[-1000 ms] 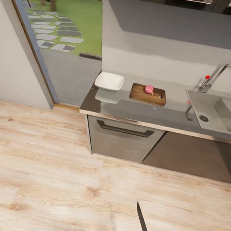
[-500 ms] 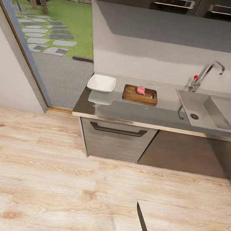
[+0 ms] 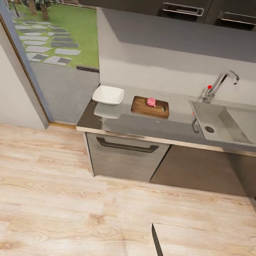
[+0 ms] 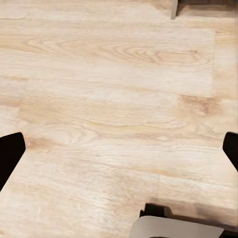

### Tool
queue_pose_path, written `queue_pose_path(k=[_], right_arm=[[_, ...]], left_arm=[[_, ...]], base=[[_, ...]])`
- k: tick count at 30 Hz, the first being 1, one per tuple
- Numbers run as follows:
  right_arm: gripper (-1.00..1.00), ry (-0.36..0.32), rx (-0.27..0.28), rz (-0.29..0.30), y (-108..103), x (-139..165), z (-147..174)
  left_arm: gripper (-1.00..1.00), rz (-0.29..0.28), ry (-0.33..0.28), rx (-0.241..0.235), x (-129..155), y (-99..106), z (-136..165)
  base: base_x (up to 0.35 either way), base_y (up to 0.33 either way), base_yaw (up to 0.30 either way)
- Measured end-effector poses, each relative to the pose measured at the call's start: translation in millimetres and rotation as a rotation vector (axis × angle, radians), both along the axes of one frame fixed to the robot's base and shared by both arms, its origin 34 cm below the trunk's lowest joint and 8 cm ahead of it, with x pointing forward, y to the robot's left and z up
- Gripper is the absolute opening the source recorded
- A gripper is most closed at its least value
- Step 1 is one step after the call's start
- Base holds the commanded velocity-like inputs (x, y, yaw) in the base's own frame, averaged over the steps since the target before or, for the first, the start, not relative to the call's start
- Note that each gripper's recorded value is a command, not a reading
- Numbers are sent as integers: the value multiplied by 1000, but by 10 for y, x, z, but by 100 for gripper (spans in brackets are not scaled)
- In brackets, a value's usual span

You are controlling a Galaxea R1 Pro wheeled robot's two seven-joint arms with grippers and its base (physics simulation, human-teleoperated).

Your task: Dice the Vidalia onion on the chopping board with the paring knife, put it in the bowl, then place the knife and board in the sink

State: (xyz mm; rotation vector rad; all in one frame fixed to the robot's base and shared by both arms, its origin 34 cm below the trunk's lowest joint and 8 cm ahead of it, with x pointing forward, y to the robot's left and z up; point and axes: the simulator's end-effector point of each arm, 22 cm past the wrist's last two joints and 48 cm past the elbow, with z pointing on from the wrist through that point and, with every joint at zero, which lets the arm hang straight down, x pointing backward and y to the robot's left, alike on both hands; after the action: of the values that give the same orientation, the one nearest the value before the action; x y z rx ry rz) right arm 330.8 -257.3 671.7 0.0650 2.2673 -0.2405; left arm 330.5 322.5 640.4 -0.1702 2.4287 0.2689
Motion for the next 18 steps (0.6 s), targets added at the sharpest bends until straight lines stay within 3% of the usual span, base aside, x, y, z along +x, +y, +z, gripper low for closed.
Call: queue_pose_path(k=[18], right_arm=[[-100,-28,2,1,12,154,-38]], left_arm=[[100,1,-28,-1,162,-5,-40]], base=[[0,0,-71]])
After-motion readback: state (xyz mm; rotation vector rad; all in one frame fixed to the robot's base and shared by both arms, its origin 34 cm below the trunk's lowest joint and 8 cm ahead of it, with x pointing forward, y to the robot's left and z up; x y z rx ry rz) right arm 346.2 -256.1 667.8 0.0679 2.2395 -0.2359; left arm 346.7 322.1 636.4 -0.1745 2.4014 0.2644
